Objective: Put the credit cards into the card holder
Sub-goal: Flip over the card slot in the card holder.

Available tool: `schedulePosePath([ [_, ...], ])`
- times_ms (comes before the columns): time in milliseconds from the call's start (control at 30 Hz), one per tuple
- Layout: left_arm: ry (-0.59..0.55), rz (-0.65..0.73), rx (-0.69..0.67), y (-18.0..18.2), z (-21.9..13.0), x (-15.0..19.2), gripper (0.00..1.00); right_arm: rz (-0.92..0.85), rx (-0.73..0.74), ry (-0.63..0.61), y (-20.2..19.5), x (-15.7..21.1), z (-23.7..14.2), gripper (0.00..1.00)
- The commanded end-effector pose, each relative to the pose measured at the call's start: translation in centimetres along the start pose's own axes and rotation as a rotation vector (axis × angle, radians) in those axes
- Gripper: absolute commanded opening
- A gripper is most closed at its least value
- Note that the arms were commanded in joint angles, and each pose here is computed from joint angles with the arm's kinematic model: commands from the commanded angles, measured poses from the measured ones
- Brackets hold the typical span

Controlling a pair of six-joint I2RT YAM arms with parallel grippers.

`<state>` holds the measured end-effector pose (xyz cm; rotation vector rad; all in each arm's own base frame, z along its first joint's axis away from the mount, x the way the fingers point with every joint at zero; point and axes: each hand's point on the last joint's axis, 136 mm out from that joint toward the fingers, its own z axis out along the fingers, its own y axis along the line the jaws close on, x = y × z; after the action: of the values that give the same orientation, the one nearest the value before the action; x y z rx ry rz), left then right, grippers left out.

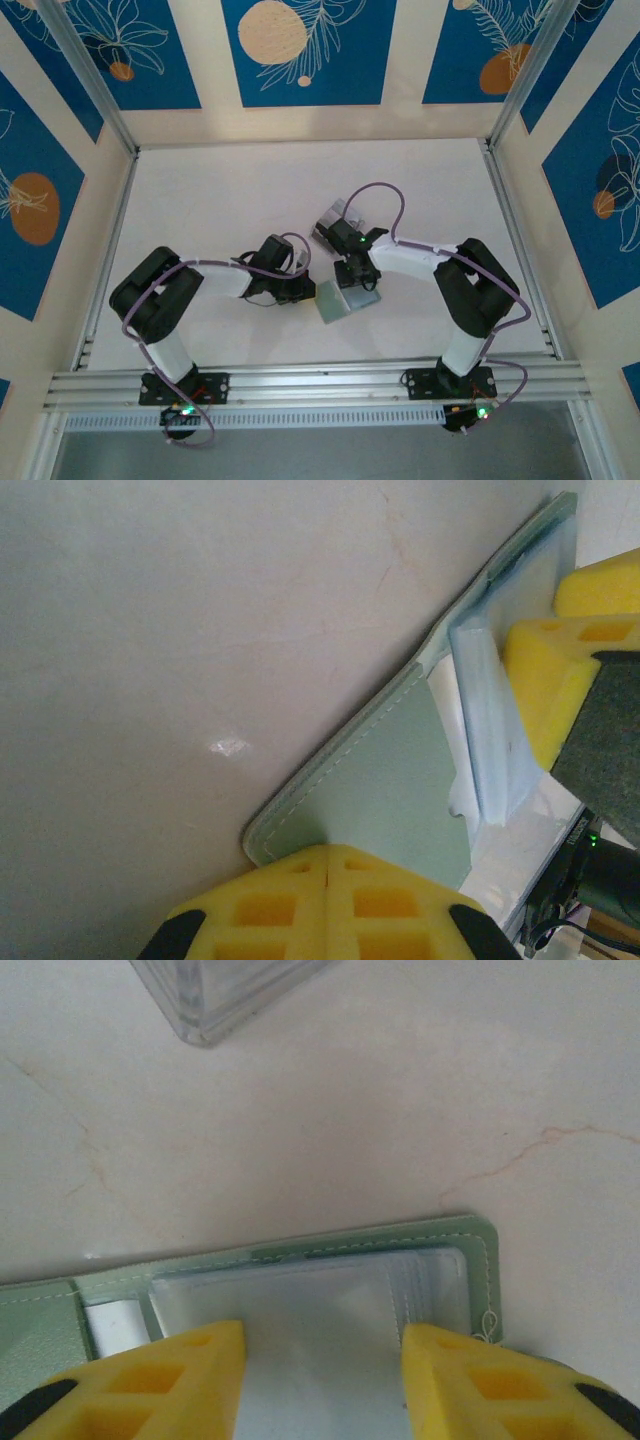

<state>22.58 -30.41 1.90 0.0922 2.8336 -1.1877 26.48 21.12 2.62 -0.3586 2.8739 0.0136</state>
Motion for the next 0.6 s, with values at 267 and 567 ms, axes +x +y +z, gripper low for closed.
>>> schedulePosePath([
  [267,0.109,-0.091,-0.127,4.4,0.6,3.7,0.02,-0.025,0.029,0.042,0.2,0.7,0.9,0.47],
  [567,0.114,-0.094,-0.132,4.8,0.7,3.9,0.01,0.005,0.016,0.103,-0.2,2.4,2.1,0.37],
])
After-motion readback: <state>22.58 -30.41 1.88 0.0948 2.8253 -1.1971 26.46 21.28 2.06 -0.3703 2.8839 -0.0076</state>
